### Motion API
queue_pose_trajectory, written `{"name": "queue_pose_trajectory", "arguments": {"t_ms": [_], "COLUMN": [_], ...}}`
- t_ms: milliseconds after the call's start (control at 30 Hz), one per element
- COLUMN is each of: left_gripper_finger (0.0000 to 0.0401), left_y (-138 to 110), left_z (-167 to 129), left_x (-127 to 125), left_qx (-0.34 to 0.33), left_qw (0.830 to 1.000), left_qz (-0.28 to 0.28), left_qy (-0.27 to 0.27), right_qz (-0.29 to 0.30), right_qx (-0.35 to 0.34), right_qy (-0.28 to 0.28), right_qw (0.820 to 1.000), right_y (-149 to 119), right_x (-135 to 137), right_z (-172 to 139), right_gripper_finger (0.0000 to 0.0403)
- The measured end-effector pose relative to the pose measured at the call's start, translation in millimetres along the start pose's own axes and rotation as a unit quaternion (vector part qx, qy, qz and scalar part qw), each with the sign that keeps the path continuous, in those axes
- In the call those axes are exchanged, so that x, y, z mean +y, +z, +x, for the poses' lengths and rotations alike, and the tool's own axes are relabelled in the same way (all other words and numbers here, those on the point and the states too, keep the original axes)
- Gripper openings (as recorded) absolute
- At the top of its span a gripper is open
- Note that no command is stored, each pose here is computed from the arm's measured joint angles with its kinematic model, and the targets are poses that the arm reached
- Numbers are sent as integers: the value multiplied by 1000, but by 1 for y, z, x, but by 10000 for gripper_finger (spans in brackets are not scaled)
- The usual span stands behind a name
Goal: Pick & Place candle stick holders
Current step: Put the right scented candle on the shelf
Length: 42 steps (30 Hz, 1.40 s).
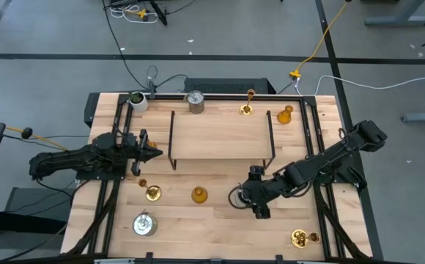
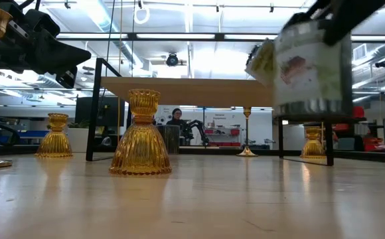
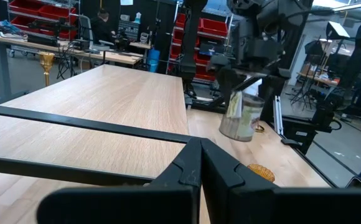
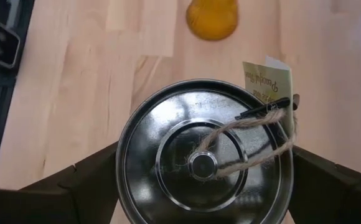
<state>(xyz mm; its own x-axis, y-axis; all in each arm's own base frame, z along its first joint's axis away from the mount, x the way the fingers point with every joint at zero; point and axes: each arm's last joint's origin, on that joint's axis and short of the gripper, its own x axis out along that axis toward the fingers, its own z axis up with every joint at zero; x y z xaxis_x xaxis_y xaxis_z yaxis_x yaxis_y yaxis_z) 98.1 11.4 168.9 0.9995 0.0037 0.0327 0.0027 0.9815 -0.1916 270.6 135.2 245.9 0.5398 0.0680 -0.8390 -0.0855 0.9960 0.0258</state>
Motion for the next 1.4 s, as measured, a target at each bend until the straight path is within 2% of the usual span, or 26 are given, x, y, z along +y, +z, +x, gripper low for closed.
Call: {"name": "queue_pose_trajectory", "arguments": {"t_ms": [467,767,1067,1400], "left_gripper_finger": [7,7,7,7], "left_y": [0,0,0,0], "left_z": [0,0,0,0], "left_x": [0,0,0,0], "left_qx": [0,0,0,0], "left_qw": [1000,1000,1000,1000], "left_qz": [0,0,0,0], "left_qy": [0,0,0,0], "right_qz": [29,47,68,99], "right_qx": [-13,-22,-38,-38], "right_qy": [-25,-41,-71,-115], "right_qw": [999,998,994,988], "right_y": [44,64,79,82], "right_x": [-25,-47,-80,-125], "right_z": [-44,-69,-87,-89], "right_gripper_finger": [364,364,364,364]}}
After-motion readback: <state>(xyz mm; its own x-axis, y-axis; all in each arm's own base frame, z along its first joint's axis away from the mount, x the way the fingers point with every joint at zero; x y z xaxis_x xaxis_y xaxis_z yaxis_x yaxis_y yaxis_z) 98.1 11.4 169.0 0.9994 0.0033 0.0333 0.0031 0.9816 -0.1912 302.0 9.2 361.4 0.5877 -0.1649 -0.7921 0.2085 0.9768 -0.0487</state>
